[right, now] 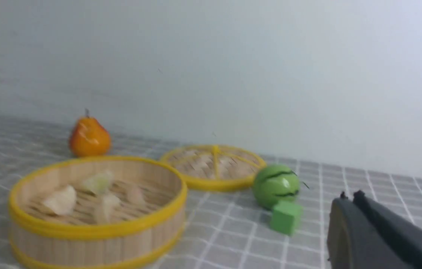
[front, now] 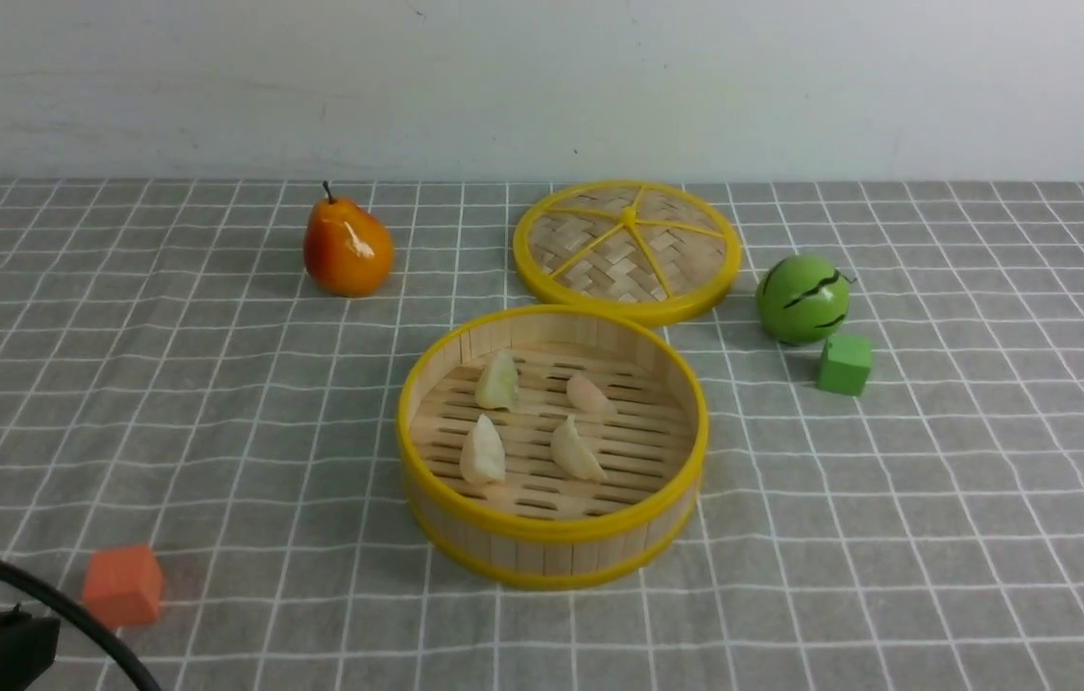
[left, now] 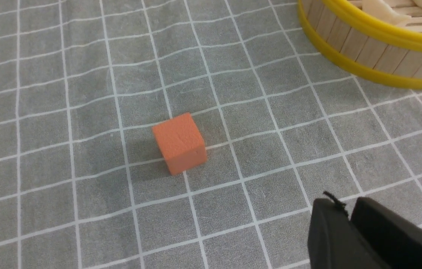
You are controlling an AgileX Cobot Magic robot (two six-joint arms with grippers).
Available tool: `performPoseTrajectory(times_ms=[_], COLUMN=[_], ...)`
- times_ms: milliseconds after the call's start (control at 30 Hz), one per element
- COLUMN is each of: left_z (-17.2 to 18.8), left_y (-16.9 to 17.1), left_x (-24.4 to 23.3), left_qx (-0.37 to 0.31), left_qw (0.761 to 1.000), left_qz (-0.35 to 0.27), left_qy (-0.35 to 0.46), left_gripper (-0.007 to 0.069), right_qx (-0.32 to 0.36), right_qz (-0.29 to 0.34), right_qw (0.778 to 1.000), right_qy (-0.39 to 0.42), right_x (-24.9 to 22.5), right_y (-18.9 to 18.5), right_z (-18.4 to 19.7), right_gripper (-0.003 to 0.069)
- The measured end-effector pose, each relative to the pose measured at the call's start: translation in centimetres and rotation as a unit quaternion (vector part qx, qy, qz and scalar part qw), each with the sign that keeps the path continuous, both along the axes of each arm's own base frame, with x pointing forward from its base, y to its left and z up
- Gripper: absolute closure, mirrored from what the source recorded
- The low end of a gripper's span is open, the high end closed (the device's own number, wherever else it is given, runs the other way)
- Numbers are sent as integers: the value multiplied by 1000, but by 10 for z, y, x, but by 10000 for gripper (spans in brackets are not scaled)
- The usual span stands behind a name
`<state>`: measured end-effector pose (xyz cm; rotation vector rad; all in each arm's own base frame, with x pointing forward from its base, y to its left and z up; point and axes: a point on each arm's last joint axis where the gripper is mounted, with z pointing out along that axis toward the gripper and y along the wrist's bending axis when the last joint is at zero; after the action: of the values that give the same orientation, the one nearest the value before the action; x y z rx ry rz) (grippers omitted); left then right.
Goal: Put the dumplings into the steamer on the table with the grey tablecloth.
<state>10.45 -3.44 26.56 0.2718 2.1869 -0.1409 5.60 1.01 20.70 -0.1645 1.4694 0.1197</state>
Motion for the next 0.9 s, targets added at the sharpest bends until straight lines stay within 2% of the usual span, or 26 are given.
performPoseTrajectory(times_ms=[133, 300, 900], left_z=[-1, -1, -2], left_y=[0, 0, 0], left_x=[0, 1, 1], left_qx=[2, 3, 4], left_qw=[1000, 1000, 1000], left_qz=[0, 1, 1], left_qy=[4, 6, 8], left_gripper=[547, 545, 532], right_qx=[-1, 38, 37], right_qz=[-69, -108, -115], right_qw=[995, 976, 973], right_qy=[79, 185, 196], right_x=[0, -3, -4], right_y=[-6, -11, -12], right_z=[-15, -33, -33], right_gripper=[669, 666, 657])
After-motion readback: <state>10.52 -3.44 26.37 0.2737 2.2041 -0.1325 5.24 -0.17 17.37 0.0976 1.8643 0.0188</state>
